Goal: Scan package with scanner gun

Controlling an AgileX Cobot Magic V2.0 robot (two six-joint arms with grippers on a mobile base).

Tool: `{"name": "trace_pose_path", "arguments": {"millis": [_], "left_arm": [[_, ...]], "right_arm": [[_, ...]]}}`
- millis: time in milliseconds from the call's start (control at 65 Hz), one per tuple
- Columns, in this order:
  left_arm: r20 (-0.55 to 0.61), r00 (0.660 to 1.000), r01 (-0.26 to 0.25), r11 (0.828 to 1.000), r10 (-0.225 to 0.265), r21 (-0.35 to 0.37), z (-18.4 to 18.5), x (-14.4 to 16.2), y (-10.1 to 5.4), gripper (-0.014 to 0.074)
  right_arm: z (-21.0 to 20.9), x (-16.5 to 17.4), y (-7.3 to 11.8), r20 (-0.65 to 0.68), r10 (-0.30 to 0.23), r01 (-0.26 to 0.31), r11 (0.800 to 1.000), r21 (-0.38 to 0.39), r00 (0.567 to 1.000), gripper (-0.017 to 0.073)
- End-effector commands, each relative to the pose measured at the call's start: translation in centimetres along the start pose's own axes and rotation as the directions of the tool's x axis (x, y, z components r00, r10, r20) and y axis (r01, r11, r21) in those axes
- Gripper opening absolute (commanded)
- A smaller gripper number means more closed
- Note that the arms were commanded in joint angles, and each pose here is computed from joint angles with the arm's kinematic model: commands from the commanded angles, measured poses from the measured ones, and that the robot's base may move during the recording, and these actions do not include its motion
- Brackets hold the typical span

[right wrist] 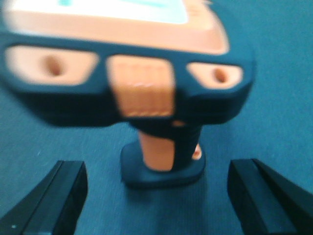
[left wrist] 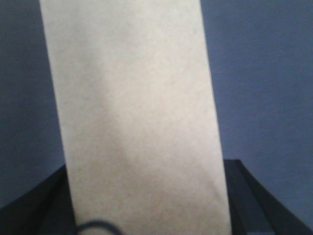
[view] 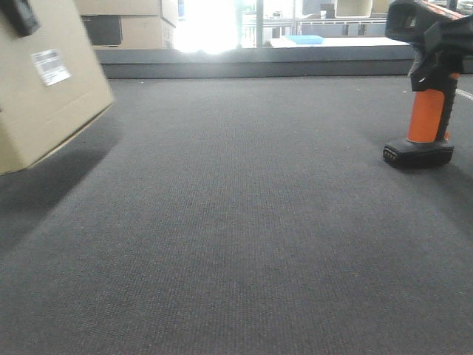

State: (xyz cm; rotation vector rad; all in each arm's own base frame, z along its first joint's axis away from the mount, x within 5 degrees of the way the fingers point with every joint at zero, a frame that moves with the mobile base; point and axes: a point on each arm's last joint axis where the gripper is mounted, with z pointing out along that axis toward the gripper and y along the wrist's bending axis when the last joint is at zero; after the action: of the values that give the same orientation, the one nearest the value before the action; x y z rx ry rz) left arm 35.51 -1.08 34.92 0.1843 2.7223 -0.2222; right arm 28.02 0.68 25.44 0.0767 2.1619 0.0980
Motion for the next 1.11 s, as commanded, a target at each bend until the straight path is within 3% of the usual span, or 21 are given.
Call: {"name": "trace_pose_path", "arguments": {"millis": [0,262,785,892,1092], "left_arm": [[0.021,1.000,-0.012,0.999,0.013,-0.052,-0.9,0.0,0.3,-0.0111],[0.036,0.998,-0.037,0.990,0.042,-0.133,-0.2,-0.4,1.2,-0.0111],[-0.048,0.998,-0.042,0.989,0.036,-0.140,2.4,-0.6,1.9,-0.0099],[-0.073,0.997,-0.042,0.990,0.032,-0.136,2.4,-0.3,1.8,0.0017],[-0.072,0.997,-0.042,0.990,0.032,-0.136,2.1,-0.2,1.8,0.0415]], "right_arm": [[-1.1,-0.3,0.1,-0.004,-0.016,0.016,1.000,-0.013,1.000,0.0468],[-3.7,-0.4,0.6,-0.024,-0.022,0.021,0.999,-0.046,0.999,0.0438],[-8.8,-1.5,1.0,0.090,-0.031,0.038,0.996,-0.075,0.995,-0.0050],[-9.4,-1.6,1.1,0.109,-0.032,0.040,0.996,-0.077,0.994,-0.0120],[-10.3,-1.8,1.1,0.133,-0.033,0.044,0.996,-0.080,0.991,-0.0144]]}}
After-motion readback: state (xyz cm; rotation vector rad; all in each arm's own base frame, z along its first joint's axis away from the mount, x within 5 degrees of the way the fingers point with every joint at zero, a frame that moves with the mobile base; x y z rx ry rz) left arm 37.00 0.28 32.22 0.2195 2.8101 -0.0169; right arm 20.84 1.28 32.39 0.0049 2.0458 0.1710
